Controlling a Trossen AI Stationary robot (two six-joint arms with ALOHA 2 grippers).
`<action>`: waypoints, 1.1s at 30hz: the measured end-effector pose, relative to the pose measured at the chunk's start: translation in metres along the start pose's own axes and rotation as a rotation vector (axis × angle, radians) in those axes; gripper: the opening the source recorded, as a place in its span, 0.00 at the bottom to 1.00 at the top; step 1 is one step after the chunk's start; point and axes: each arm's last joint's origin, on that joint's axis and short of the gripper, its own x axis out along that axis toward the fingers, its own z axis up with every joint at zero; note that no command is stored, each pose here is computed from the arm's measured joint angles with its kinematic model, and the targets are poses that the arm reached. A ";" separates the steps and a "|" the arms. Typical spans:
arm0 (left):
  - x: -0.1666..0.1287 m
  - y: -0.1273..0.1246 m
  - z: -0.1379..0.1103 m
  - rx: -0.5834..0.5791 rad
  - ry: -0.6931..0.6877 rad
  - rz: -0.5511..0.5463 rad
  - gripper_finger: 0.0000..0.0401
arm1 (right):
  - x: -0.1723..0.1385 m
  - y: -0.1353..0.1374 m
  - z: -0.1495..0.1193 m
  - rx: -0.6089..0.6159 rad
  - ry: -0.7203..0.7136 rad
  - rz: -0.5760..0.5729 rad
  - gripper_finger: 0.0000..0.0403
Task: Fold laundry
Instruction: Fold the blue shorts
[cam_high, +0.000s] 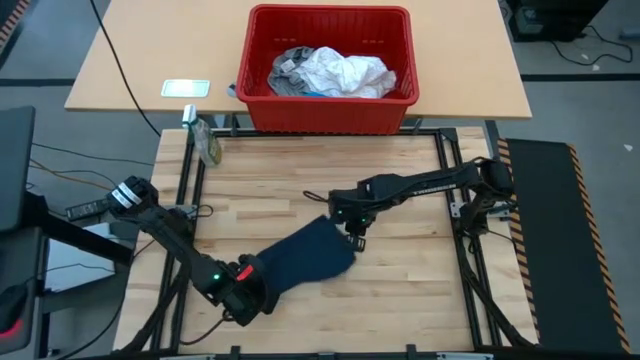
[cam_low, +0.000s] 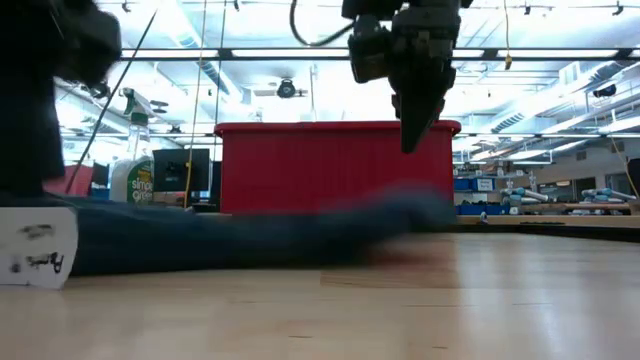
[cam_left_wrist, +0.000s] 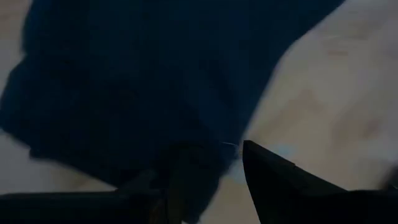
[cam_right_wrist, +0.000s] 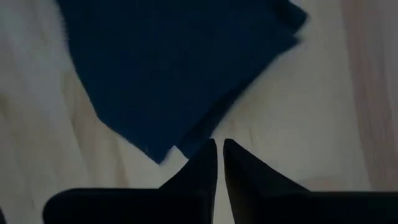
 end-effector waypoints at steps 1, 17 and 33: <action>-0.004 0.000 0.000 0.004 0.003 -0.005 0.39 | -0.002 0.001 0.000 0.003 -0.011 -0.016 0.11; -0.050 0.031 0.018 0.176 -0.023 0.161 0.39 | 0.064 -0.012 0.037 -0.226 -0.155 -0.148 0.31; -0.004 0.046 0.065 0.281 0.103 0.152 0.39 | 0.078 -0.061 0.045 -0.128 -0.068 0.039 0.29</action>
